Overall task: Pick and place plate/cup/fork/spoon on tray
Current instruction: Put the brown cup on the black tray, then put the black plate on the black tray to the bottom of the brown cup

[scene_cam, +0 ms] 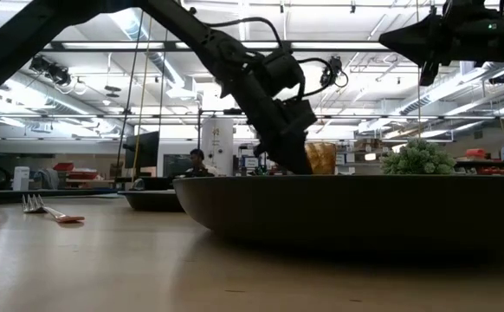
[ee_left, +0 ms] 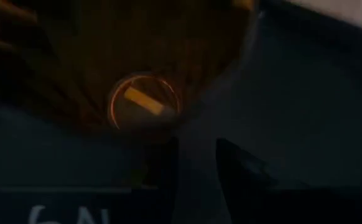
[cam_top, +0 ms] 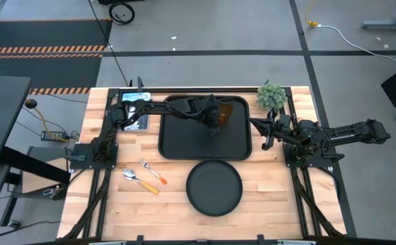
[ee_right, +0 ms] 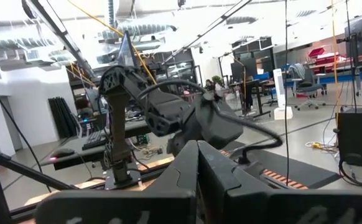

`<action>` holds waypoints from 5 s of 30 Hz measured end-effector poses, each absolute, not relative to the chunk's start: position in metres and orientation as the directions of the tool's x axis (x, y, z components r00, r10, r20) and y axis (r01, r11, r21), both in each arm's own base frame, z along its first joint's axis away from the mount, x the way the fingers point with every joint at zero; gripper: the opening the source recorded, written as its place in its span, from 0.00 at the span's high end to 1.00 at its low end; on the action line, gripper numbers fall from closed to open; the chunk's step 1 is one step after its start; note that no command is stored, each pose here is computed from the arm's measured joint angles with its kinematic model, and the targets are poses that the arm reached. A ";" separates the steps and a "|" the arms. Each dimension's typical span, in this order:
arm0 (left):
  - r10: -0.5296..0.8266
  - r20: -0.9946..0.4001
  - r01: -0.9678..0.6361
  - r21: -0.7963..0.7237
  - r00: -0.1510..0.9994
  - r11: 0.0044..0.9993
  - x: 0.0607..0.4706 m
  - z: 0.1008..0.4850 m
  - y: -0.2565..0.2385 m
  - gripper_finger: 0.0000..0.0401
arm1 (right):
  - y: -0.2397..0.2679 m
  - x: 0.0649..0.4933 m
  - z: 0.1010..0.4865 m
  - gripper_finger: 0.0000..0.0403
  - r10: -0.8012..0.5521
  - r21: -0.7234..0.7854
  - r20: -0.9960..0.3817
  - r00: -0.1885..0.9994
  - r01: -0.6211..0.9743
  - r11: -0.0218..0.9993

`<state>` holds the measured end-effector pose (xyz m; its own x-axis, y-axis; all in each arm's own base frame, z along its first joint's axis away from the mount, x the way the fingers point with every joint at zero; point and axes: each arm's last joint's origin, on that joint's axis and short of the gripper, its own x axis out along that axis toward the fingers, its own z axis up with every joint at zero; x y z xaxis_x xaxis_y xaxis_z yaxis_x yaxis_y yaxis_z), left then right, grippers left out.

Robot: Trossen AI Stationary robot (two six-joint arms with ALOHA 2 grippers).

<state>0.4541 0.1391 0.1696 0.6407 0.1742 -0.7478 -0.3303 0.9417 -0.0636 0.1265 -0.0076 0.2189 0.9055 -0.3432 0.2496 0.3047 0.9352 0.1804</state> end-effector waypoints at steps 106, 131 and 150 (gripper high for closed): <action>-0.005 -0.973 -0.411 -0.102 0.230 0.906 0.371 0.204 -0.054 0.71 | -0.003 0.127 0.221 0.97 -0.181 0.130 0.279 0.943 0.149 0.980; 0.013 -0.909 -0.709 -0.316 0.417 0.630 0.364 0.181 -0.079 0.54 | -0.011 0.132 0.222 0.97 -0.142 0.009 0.122 0.982 0.142 0.990; -0.026 -0.920 -0.714 -0.321 0.391 0.623 0.373 0.156 -0.089 0.86 | -0.011 0.132 0.224 0.97 -0.133 0.006 0.143 0.981 0.134 0.991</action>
